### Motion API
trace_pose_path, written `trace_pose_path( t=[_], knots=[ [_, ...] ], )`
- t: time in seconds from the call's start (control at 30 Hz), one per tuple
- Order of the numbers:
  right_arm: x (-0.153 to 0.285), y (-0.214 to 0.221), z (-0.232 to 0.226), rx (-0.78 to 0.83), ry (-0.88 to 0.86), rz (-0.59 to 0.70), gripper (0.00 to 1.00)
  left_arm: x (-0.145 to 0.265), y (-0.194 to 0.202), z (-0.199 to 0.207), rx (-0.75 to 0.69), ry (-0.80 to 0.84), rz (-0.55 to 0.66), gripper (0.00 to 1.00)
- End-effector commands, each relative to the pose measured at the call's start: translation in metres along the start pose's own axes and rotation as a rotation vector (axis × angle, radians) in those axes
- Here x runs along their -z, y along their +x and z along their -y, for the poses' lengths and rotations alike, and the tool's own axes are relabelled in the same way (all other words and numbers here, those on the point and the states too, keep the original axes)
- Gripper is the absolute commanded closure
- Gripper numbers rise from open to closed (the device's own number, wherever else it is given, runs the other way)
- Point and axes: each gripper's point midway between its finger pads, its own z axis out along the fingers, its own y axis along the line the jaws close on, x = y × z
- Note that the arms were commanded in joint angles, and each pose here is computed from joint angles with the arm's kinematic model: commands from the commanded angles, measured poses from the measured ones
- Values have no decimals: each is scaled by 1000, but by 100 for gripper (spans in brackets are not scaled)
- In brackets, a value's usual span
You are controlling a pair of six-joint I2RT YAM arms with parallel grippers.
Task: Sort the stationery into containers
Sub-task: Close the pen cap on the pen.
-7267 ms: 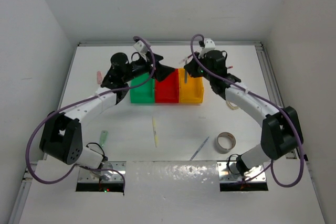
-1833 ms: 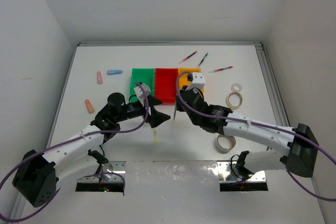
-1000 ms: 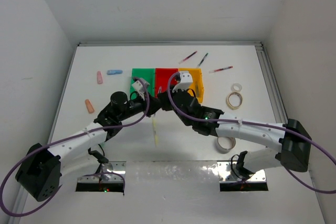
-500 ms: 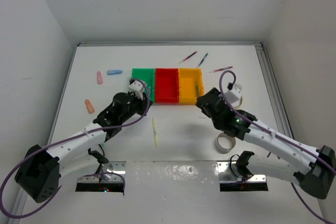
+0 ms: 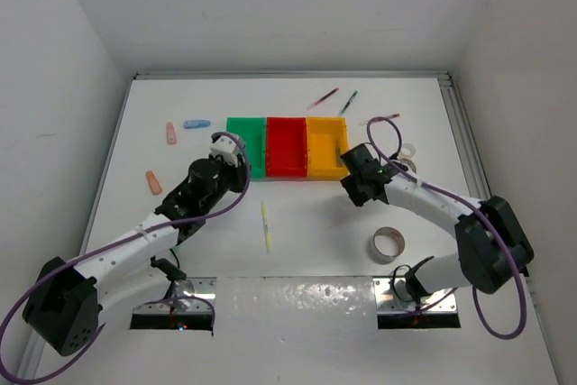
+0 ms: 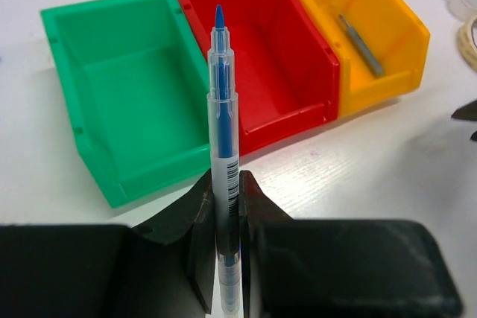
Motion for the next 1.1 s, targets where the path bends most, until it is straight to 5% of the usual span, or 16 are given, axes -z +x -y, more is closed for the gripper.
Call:
trace_pose_path(
  t=[0.0, 0.93, 1.07],
  knots=[
    [-6, 18, -12, -146, -1, -111, 65, 3, -25, -14, 1, -62, 96, 100],
    [-50, 17, 38, -225, 217, -153, 67, 1, -29, -29, 13, -102, 113, 100],
    [-55, 17, 47, -228, 245, -157, 76, 1, -29, -29, 13, -100, 114, 100]
  ],
)
